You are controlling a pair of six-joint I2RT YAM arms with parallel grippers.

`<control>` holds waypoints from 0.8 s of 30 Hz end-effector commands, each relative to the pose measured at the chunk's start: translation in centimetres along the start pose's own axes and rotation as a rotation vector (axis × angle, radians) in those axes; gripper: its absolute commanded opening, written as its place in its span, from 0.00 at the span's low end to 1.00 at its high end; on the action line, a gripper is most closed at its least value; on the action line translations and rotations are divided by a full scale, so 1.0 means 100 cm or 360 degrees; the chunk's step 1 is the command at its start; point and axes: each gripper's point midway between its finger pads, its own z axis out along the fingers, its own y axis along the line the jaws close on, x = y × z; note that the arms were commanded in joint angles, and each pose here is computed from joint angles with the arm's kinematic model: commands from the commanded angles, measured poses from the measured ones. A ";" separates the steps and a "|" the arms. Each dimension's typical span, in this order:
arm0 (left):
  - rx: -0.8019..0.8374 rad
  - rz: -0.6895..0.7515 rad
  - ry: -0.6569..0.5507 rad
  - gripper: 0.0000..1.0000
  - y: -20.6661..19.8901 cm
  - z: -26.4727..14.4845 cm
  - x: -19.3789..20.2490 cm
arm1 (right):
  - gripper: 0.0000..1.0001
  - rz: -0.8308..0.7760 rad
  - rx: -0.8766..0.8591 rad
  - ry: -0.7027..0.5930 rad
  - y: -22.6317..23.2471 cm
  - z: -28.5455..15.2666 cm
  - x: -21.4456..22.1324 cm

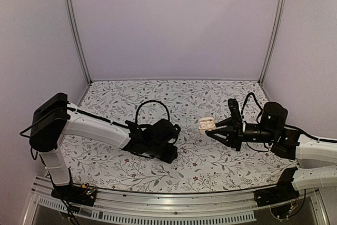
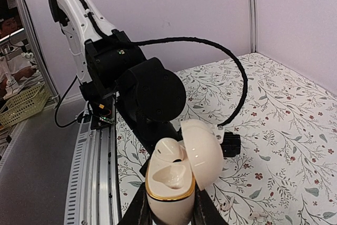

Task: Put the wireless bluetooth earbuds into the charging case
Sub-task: Pick up the right earbud from the center of the board.

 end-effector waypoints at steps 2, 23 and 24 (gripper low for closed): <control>-0.0183 -0.0063 -0.0030 0.31 0.018 -0.004 0.000 | 0.18 -0.0020 0.0002 -0.0020 0.001 -0.003 -0.002; -0.0302 0.0063 0.0051 0.28 0.045 0.011 0.014 | 0.18 -0.0017 -0.0004 -0.0017 0.001 -0.002 -0.003; -0.0313 0.0081 0.0043 0.26 0.048 0.010 0.012 | 0.18 -0.0018 -0.0005 -0.0016 0.001 -0.002 -0.002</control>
